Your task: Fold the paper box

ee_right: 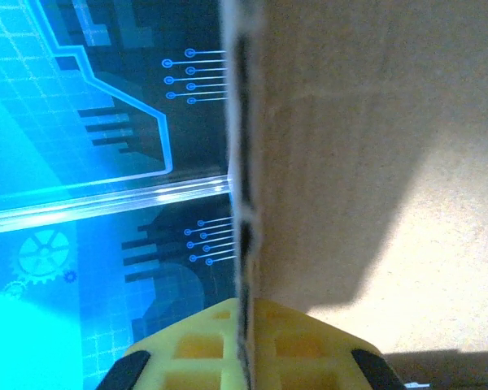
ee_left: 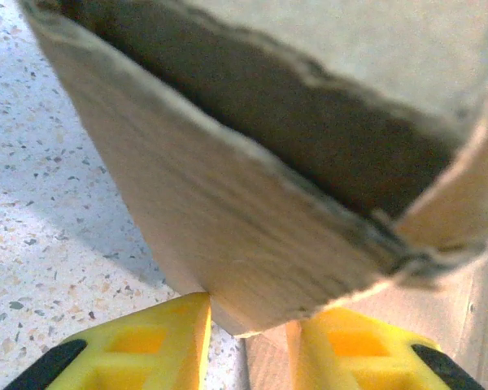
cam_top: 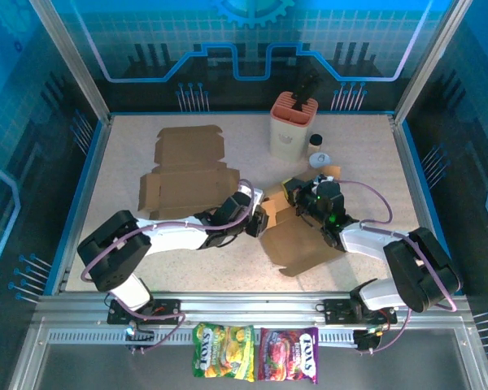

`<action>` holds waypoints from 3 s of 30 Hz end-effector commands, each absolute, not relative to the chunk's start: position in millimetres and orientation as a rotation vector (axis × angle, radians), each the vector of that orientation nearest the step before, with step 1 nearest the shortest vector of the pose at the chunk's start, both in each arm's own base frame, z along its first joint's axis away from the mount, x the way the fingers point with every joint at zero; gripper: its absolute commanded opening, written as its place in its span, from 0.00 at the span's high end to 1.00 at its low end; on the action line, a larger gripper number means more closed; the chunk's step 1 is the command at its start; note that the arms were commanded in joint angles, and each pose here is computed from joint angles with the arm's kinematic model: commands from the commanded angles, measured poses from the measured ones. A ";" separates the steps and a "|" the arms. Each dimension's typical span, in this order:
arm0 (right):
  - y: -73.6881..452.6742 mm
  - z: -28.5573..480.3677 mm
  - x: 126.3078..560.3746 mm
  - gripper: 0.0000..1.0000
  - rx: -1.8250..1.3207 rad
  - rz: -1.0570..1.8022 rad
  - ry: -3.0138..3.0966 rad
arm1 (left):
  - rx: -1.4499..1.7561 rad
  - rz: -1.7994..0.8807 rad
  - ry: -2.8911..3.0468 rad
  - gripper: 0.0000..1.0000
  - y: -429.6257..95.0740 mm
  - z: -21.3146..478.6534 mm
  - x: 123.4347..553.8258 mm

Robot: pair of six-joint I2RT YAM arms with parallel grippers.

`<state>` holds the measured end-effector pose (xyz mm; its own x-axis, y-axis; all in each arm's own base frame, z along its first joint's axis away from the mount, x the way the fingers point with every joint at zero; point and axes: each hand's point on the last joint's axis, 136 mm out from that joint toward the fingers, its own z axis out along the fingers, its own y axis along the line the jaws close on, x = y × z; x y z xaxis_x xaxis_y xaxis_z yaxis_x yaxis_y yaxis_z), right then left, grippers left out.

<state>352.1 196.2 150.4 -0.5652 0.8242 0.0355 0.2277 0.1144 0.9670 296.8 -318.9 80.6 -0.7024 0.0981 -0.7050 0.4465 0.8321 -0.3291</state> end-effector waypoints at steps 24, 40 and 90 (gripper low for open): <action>195.9 134.7 340.8 1.00 1.023 1.488 1.824 | 0.130 -0.470 2.294 0.61 -314.8 70.3 330.0; 198.2 132.2 344.3 1.00 1.058 1.493 1.827 | -0.052 -0.401 2.319 0.75 -313.3 67.0 344.2; 85.8 356.2 378.0 0.50 0.347 0.957 2.007 | -0.041 -1.422 2.277 1.00 -231.2 188.7 382.9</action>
